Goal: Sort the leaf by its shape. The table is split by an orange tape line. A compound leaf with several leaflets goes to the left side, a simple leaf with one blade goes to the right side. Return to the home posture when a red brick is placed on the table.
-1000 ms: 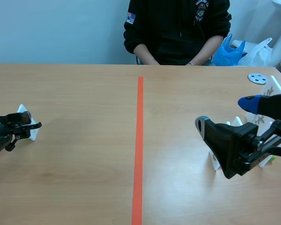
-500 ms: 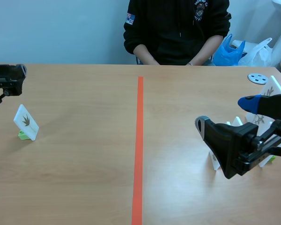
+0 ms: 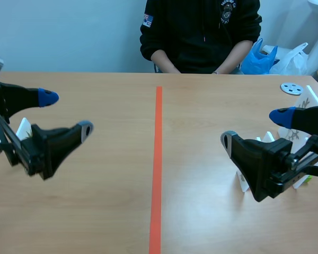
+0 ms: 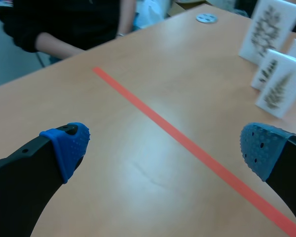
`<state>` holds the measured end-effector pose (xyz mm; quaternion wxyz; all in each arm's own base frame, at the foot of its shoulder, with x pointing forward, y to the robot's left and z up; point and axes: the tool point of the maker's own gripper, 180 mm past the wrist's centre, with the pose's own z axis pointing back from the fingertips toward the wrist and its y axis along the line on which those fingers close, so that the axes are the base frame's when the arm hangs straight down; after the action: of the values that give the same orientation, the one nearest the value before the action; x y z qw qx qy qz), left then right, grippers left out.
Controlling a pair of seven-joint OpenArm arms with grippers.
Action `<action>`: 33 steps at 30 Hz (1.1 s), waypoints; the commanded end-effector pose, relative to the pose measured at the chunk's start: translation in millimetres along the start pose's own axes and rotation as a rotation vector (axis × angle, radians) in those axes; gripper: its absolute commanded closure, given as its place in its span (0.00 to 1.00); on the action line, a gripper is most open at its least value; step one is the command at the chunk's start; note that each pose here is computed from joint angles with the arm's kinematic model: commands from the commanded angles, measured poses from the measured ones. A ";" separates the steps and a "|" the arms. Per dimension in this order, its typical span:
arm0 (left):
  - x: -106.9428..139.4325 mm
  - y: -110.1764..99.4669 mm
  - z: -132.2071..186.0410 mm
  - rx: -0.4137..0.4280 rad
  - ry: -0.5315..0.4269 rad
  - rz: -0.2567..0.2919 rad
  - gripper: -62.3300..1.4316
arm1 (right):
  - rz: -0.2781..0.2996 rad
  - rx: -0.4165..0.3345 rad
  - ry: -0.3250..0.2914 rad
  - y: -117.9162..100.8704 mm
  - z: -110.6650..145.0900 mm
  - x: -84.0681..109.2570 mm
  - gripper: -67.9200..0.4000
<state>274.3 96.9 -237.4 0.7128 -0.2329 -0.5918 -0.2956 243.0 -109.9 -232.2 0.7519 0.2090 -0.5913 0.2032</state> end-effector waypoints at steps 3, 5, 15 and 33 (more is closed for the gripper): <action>3.1 -29.6 7.0 -0.038 -0.009 0.014 0.00 | 0.016 -0.027 -0.022 -11.0 4.0 7.9 0.00; 2.0 -42.9 10.7 -0.047 -0.004 0.032 0.00 | 0.016 -0.017 -0.023 -10.9 6.3 8.7 0.00; -9.6 -58.1 16.9 0.020 0.007 0.143 0.00 | 0.004 -0.025 -0.006 -12.9 14.3 3.6 0.00; -8.2 -54.7 16.6 0.042 -0.004 0.147 0.00 | 0.006 -0.027 -0.004 -13.3 14.3 3.0 0.00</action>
<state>220.0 68.6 -249.4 0.7429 -0.2592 -0.5699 -0.2368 237.1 -126.7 -233.5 0.7601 0.1973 -0.5857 0.2008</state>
